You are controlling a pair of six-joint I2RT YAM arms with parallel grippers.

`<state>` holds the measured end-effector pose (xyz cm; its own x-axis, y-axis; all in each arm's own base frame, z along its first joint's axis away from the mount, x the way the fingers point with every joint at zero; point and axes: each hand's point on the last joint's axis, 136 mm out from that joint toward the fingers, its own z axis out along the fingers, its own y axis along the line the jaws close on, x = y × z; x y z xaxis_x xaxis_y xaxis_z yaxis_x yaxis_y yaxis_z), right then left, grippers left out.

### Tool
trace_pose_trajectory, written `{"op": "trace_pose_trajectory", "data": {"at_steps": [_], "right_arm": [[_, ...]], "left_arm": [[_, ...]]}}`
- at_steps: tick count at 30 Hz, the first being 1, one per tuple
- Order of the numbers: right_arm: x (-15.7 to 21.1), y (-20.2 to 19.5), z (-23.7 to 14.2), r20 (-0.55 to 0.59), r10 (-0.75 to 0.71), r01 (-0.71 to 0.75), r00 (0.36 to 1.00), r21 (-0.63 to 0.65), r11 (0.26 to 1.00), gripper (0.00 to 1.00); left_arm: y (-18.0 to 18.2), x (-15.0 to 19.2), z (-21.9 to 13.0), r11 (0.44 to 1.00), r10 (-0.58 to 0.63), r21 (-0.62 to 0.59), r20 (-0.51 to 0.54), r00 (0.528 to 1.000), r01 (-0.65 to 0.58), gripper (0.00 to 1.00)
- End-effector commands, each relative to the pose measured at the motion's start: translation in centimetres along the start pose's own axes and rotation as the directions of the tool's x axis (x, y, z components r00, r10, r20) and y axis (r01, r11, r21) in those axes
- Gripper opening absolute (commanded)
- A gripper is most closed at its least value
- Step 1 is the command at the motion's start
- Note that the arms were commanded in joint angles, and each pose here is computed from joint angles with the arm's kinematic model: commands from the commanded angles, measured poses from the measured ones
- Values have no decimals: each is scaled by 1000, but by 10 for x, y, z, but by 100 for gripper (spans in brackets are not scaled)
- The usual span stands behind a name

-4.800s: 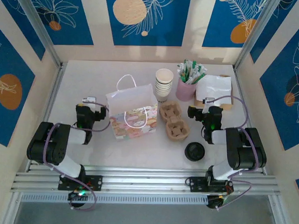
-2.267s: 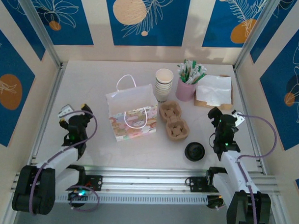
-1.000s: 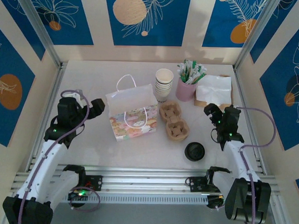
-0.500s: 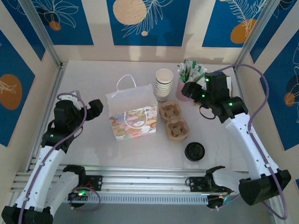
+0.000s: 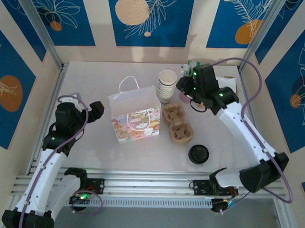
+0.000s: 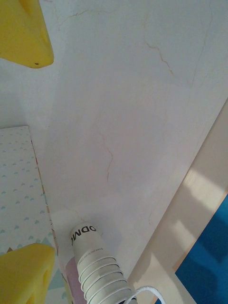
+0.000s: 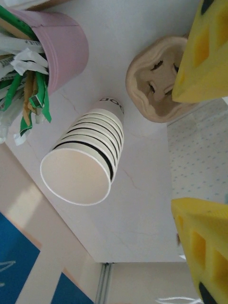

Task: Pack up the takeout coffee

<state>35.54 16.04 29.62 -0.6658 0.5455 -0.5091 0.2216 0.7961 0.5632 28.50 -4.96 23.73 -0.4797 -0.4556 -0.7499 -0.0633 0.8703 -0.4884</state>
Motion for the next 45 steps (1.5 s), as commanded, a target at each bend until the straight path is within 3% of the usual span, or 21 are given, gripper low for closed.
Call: {"op": "trace_pose_trajectory", "data": {"at_steps": [1, 6, 10, 23, 45], "right_arm": [[-13, 11, 13, 17, 56, -56, 998, 22, 998, 54], [-16, 2, 41, -21, 62, -58, 998, 142, 988, 50], [-14, 3, 61, -59, 76, -67, 995, 143, 987, 49], [-21, 0, 94, -26, 114, -108, 993, 172, 979, 44], [-29, 7, 115, 9, 117, -117, 993, 161, 980, 36]], "left_arm": [[4, 1, -1, 1000, 18, -17, 8, 1000, -18, 95], [5, 0, -2, 1000, 15, -25, 15, 1000, -15, 95], [3, 1, -2, 1000, 11, -10, 14, 1000, -11, 95], [-1, 1, -3, 1000, 1, 12, 15, 1000, -1, 96], [-2, 1, -3, 999, -10, 32, 32, 999, 9, 97]]}}
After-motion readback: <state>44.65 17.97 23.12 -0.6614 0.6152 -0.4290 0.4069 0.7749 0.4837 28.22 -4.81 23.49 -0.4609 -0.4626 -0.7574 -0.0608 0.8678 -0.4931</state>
